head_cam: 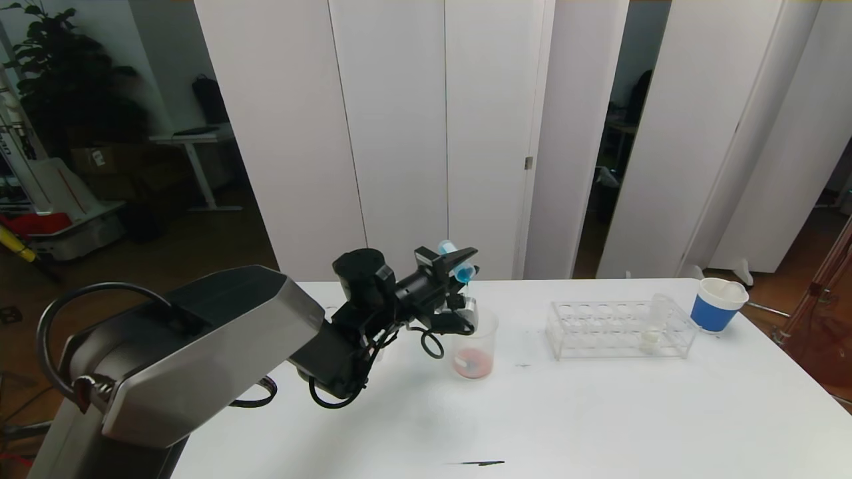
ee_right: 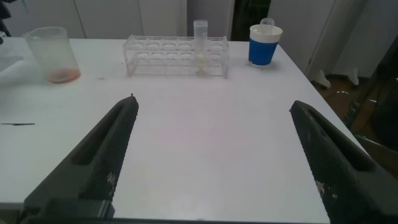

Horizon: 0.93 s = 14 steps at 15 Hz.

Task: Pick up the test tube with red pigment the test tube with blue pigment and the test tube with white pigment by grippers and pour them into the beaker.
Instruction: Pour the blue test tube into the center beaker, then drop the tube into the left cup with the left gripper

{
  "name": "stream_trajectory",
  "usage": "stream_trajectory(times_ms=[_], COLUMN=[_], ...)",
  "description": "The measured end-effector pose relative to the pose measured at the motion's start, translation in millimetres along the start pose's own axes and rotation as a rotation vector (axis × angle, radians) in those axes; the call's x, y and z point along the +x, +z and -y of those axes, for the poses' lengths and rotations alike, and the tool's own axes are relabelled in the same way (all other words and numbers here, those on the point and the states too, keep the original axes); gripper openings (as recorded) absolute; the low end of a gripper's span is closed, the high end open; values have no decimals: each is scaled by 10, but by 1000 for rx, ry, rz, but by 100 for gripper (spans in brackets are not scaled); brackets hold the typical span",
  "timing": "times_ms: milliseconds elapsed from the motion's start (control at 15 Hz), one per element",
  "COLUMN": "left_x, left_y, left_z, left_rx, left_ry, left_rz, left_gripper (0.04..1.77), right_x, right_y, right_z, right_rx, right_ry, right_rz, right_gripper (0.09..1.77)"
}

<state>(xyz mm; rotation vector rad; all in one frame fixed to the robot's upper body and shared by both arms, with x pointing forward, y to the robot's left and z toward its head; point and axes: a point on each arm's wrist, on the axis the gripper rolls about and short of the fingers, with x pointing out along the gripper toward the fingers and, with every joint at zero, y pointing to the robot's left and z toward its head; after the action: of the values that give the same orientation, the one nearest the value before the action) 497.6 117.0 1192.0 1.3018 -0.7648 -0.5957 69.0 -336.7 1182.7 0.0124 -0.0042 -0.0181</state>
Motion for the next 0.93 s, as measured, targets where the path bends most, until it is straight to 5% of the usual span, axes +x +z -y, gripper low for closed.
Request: stream_trajectory(times_ms=[933], left_x=[2], left_y=[15], left_z=[-5], left_rx=[2], left_ry=[3], left_rz=[3], left_gripper=[58], right_x=[0], right_y=[0], right_z=[0], right_rx=[0], right_ry=[0], right_rz=[0], right_gripper=[175])
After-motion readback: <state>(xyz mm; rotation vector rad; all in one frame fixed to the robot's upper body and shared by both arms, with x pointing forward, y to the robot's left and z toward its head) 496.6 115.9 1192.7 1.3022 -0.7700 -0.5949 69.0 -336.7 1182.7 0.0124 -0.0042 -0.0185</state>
